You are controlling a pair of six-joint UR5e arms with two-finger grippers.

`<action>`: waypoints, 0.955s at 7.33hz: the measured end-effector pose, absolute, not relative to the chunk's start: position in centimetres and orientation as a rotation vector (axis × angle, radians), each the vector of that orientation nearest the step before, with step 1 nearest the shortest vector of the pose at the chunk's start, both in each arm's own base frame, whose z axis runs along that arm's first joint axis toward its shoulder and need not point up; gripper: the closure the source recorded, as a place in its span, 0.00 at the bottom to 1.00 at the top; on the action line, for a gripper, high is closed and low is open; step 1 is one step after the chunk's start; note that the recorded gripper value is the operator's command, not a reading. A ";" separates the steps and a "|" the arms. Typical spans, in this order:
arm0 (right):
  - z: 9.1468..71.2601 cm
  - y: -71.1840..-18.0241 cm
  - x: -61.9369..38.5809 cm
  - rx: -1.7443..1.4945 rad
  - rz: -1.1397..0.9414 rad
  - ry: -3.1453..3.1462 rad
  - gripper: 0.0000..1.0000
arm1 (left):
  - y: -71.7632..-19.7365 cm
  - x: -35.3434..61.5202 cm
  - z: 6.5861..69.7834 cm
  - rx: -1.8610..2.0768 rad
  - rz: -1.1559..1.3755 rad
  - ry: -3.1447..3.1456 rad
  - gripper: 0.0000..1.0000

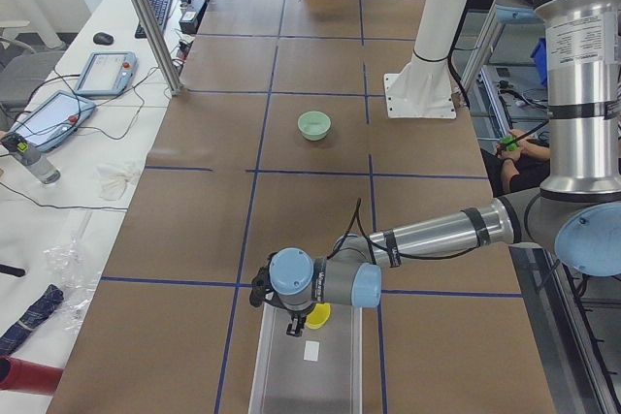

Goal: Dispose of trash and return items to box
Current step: 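Lift the purple cloth with the right gripper toward the pink bin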

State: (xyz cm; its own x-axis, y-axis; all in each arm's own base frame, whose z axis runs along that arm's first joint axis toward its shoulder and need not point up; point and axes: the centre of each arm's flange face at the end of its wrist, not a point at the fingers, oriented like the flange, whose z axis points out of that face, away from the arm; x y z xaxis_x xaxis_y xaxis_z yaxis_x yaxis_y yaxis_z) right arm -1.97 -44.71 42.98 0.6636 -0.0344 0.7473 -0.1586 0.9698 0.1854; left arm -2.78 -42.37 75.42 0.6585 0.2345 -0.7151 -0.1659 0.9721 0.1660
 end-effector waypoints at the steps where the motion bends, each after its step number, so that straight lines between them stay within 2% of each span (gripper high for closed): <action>1: 43.0 -44.7 -1.9 0.244 0.072 -0.844 1.00 | -43.3 -3.2 72.7 0.132 0.234 0.805 0.00; 4: 43.2 -44.8 -1.9 0.249 0.055 -0.837 1.00 | -45.8 -8.3 59.7 0.268 0.127 0.620 0.00; 7: 46.4 -45.2 0.8 0.286 -0.035 -0.763 1.00 | -48.7 -2.7 49.0 0.320 0.010 0.674 0.00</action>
